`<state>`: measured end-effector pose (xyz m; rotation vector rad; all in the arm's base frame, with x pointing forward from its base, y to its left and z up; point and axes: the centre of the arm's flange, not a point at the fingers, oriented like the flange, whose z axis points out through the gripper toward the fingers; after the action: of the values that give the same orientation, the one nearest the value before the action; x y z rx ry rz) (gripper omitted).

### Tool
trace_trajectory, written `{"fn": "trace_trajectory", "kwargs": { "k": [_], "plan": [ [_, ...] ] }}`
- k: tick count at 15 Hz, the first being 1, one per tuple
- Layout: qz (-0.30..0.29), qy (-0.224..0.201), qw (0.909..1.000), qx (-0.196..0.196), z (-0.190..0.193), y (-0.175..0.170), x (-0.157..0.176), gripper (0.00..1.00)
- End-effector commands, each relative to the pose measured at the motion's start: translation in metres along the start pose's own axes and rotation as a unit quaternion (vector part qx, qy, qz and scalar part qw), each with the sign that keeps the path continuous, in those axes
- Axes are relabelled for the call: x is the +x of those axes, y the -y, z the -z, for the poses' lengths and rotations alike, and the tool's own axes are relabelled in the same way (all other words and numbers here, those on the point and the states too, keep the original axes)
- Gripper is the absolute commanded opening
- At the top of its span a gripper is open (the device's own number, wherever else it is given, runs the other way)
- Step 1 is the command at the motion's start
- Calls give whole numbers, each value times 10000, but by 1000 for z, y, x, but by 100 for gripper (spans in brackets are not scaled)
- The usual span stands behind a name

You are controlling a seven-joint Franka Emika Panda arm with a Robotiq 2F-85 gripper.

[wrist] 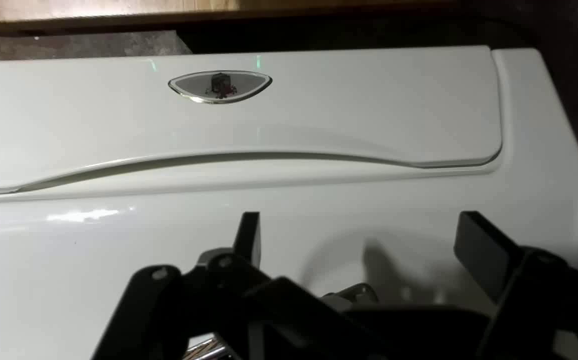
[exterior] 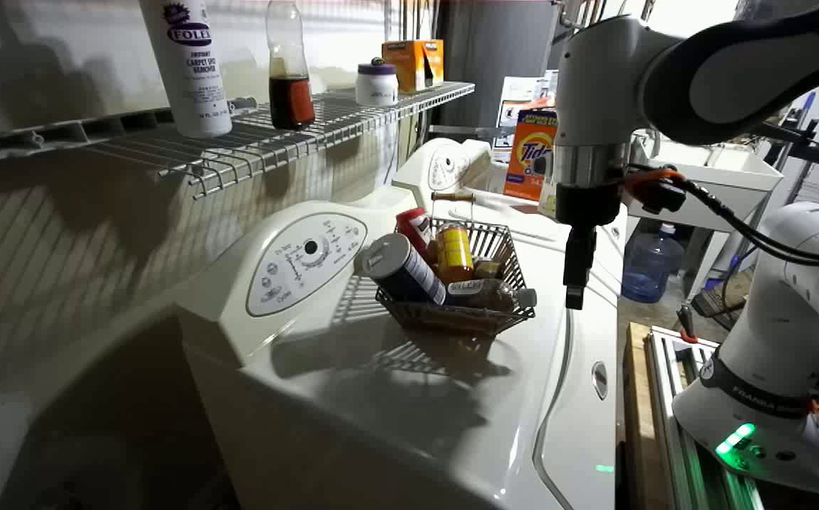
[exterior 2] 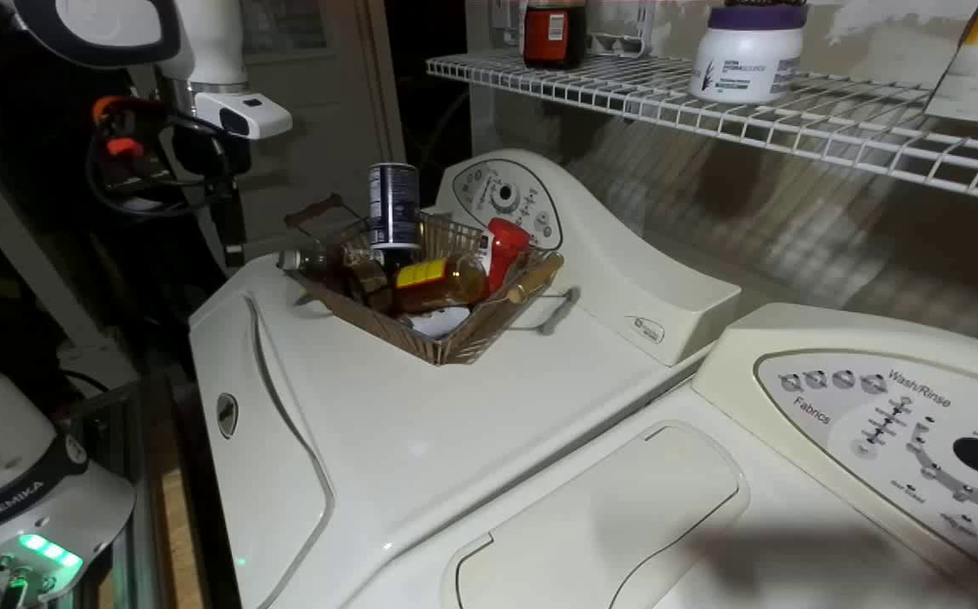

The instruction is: Take the bottle off of the shelf and place it into the basket

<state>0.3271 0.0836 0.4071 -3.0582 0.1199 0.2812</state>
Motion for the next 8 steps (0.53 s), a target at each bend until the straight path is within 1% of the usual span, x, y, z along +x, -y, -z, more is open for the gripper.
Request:
{"fn": "trace_trajectory", "kwargs": {
  "k": [1, 3, 6, 8],
  "plan": [
    [0, 0, 10000, 0, 0, 0, 0, 100],
    [0, 0, 10000, 0, 0, 0, 0, 100],
    [230, -330, 9988, -289, 25, 16, -3, 100],
    [477, -661, 9949, -602, 54, 30, -3, 100]
  ]
}}
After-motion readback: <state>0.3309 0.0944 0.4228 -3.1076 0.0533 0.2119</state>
